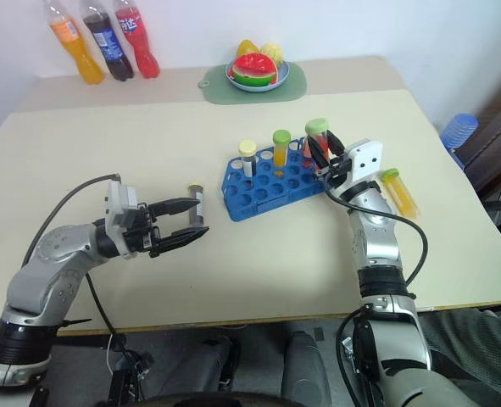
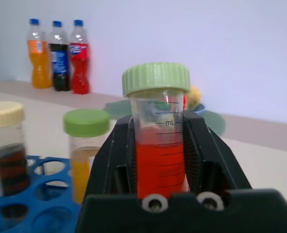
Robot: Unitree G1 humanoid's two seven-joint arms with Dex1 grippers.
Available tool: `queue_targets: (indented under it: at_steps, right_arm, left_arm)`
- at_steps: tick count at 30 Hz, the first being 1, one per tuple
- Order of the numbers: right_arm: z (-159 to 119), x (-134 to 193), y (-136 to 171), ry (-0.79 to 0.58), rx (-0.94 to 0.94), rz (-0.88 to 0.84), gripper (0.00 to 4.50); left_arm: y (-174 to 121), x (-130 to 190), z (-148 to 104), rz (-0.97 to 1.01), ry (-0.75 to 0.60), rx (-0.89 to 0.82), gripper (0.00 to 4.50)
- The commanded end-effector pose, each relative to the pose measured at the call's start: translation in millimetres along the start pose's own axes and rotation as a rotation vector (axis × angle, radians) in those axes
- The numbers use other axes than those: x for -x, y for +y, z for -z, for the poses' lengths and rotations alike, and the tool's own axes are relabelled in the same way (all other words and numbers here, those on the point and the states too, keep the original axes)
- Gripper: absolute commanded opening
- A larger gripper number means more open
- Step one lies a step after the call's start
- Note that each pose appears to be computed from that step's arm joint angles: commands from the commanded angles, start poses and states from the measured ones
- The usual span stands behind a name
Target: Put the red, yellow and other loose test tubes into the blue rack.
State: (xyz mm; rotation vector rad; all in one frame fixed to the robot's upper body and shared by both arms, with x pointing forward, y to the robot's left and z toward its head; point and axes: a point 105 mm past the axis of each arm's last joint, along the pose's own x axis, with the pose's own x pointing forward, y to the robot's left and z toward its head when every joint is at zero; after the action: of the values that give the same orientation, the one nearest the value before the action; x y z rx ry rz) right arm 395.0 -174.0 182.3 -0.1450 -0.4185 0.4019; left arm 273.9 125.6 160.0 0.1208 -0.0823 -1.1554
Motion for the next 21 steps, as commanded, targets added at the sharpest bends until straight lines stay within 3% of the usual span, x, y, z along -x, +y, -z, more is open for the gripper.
queue_targets:
  at_steps: [1,18,21]
  right_arm:
    - [6.9,-1.9,-2.9,0.007,-0.004,0.025,0.78]
    - [26.0,-2.8,13.7,-0.082,-0.148,0.127,0.78]
    - [33.0,8.0,21.4,-0.094,-0.157,0.151,2.27]
  left_arm:
    - [-3.4,-0.5,-11.0,0.002,-0.032,-0.034,3.14]
    - [-3.4,-5.0,-10.5,0.004,-0.051,-0.017,3.14]
    - [-3.2,-6.1,-11.0,0.004,-0.058,-0.011,3.14]
